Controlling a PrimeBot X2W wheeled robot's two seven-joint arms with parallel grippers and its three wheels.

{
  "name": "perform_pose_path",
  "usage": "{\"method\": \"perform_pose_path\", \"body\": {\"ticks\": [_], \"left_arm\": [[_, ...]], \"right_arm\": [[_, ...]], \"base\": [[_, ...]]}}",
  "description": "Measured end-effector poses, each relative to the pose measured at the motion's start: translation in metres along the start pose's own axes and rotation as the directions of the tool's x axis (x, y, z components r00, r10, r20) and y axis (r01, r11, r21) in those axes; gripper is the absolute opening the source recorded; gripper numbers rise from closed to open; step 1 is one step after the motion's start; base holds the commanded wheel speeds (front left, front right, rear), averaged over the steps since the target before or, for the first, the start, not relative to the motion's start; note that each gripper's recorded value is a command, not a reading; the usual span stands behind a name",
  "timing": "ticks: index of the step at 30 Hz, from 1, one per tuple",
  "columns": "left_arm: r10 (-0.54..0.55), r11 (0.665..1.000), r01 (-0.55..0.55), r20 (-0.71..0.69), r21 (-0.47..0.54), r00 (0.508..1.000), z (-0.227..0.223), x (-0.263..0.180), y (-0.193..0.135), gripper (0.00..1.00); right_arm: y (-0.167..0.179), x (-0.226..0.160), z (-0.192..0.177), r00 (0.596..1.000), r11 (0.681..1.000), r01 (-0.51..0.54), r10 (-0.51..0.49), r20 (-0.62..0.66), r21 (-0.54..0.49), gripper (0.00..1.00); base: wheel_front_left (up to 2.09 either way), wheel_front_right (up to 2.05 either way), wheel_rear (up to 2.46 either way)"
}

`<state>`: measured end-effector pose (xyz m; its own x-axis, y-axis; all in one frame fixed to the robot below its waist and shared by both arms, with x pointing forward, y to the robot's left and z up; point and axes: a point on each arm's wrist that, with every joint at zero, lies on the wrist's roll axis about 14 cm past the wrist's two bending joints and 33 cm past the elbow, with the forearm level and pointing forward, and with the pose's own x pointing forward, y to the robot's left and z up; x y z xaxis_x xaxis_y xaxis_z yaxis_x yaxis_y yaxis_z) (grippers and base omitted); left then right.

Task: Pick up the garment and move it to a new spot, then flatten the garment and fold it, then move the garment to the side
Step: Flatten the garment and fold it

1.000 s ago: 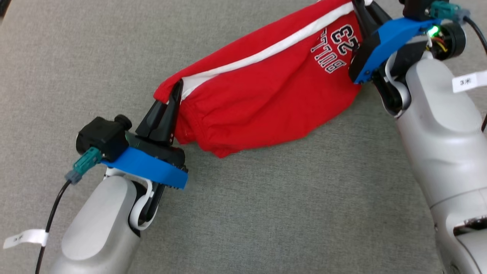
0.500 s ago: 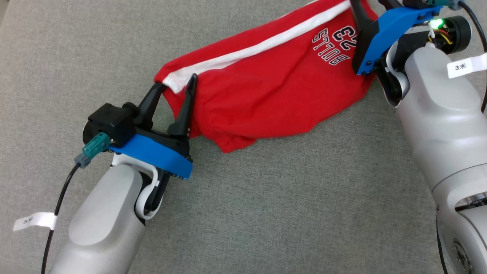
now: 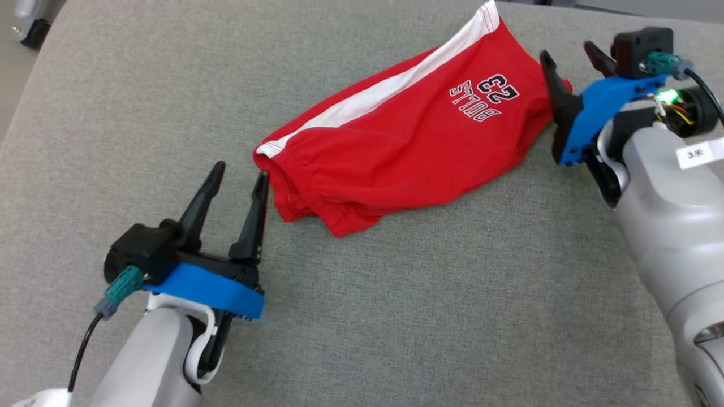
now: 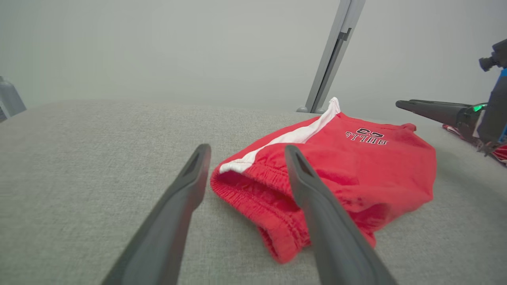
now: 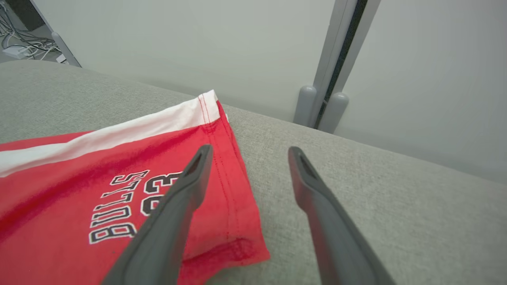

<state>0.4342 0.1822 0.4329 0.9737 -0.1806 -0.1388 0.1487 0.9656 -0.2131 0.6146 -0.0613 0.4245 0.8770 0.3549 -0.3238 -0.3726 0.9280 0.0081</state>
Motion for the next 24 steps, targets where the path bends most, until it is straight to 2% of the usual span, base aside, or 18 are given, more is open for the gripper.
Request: {"method": "perform_pose_path", "body": {"ticks": [7, 12, 24], "left_arm": [[0.13, 0.99, -0.134, 0.093, 0.038, 0.987, 0.03, -0.023, 0.039, 1.0], [0.213, 0.975, -0.22, 0.152, 0.03, 0.965, 0.045, -0.036, 0.057, 1.0], [0.298, 0.951, -0.308, 0.197, 0.021, 0.934, 0.055, -0.052, 0.071, 1.0]], "right_arm": [[-0.007, -0.01, -0.024, 0.997, 1.0, 0.012, -0.013, -0.079, -0.015, 1.0], [-0.001, -0.015, -0.04, 0.992, 1.0, 0.003, -0.004, -0.123, -0.004, 1.0], [0.011, -0.023, -0.064, 0.977, 1.0, -0.01, 0.016, -0.21, 0.029, 0.98]], "base": [[0.0, 0.0, 0.0], [0.0, 0.0, 0.0], [0.0, 0.0, 0.0]]}}
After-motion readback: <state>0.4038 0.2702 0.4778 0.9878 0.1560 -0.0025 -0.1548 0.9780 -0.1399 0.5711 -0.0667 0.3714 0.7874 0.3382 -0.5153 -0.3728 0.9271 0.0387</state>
